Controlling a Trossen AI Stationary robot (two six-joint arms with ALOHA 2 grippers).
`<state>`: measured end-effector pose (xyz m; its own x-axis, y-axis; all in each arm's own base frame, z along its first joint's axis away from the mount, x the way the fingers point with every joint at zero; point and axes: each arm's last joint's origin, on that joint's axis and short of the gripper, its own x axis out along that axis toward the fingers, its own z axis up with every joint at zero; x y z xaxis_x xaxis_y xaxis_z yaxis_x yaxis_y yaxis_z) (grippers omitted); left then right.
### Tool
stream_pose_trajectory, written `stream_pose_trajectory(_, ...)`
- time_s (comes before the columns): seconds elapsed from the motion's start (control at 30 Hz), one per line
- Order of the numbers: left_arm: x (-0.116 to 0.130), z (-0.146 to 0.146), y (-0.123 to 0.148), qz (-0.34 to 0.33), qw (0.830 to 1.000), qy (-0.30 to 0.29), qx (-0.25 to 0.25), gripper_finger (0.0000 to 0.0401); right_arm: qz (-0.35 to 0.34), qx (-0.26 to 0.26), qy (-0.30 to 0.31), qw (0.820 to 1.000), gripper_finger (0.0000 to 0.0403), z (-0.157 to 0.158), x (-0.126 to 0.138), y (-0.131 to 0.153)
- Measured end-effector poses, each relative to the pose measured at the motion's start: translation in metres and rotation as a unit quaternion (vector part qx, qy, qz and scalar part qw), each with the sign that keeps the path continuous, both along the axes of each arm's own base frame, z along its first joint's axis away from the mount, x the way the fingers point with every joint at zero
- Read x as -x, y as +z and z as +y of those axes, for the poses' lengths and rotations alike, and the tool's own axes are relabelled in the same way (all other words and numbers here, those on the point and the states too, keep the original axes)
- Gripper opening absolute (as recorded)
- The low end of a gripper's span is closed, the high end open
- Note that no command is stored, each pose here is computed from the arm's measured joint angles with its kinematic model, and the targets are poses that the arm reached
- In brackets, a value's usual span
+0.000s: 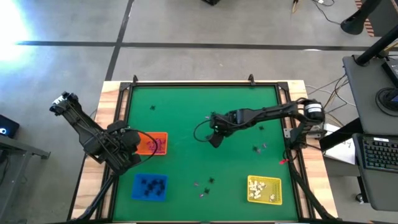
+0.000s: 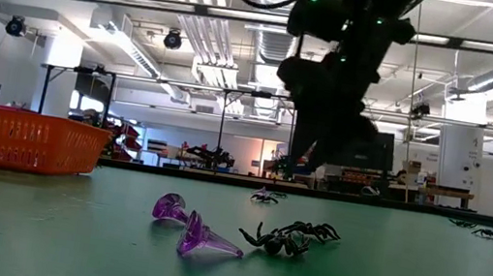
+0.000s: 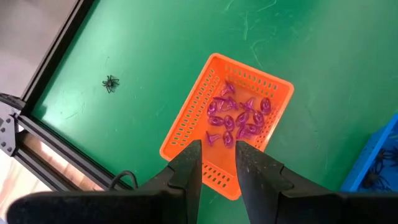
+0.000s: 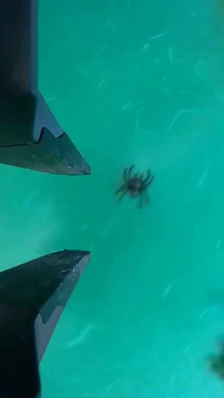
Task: Sort Halloween decoration
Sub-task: Put the black spider toy into the blue bin
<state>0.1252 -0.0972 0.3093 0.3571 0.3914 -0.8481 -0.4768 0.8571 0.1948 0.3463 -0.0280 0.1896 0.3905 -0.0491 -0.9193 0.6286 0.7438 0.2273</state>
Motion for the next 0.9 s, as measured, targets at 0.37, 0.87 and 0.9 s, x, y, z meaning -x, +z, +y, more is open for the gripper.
stream_pose_trajectory(0.37,0.0,0.0,0.0,0.0,1.0,0.0,0.0,0.008,0.017,0.015,0.034,0.999,0.0196,-0.006,-0.037,-0.02)
stream_pose_trajectory(0.87,0.0,0.0,0.0,-0.001,1.0,-0.001,0.001,0.008,0.094,0.002,0.053,0.994,0.0199,-0.011,-0.066,-0.065)
stream_pose_trajectory(0.9,0.0,0.0,0.0,0.0,1.0,-0.001,0.001,0.008,0.096,0.003,0.052,0.994,0.0199,-0.012,-0.067,-0.065)
